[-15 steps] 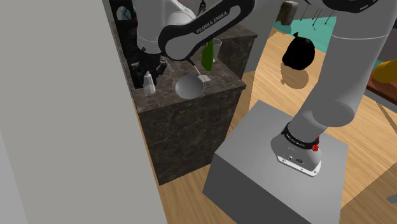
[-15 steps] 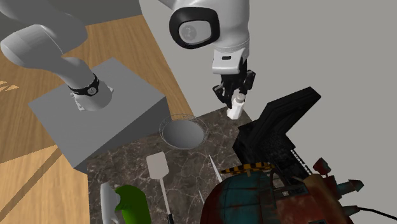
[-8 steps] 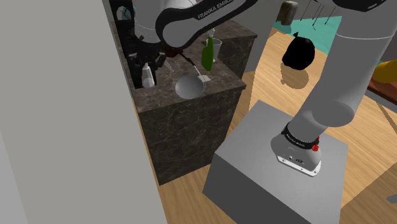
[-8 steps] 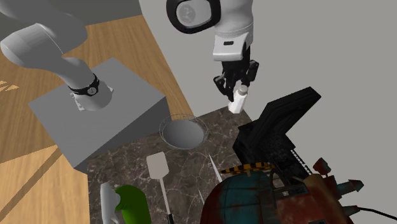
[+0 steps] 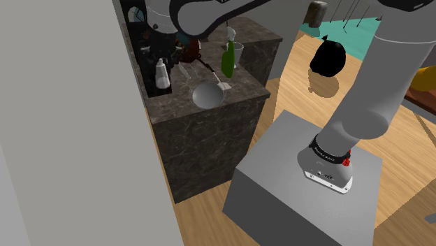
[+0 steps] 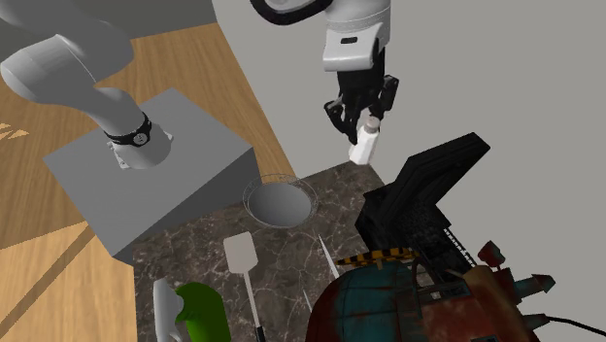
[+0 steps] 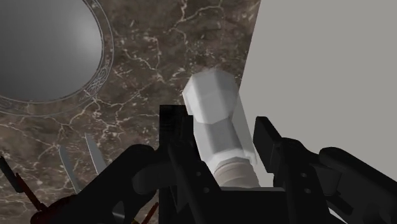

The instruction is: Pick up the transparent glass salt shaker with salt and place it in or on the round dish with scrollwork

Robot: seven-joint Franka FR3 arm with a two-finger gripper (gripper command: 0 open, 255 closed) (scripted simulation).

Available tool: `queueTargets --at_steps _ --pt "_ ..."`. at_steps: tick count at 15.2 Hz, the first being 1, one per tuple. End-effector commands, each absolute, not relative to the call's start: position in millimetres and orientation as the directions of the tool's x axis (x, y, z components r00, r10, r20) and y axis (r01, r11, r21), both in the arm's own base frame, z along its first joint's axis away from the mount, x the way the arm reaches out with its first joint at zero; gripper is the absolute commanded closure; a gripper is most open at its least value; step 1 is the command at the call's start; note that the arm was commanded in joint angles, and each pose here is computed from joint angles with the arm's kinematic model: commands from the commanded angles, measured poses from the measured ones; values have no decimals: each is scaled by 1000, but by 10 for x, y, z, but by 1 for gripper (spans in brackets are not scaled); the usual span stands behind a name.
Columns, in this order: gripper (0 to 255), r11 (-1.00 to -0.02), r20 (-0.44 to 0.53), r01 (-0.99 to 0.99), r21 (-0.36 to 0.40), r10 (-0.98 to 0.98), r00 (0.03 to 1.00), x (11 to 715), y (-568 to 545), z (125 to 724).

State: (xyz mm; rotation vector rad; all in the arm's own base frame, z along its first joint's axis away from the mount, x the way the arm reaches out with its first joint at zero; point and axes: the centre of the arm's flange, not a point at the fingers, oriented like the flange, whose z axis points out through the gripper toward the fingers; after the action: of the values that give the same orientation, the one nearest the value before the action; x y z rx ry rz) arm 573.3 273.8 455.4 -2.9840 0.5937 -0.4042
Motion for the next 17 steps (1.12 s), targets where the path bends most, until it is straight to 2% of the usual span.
queueTargets --at_steps 1,14,17 --pt "255 -923 242 -366 -121 -385 891 5643 2557 4580" --pt "255 -923 242 -366 -121 -385 891 4834 973 4709" --pt "255 -923 242 -366 -121 -385 891 4834 973 4551"
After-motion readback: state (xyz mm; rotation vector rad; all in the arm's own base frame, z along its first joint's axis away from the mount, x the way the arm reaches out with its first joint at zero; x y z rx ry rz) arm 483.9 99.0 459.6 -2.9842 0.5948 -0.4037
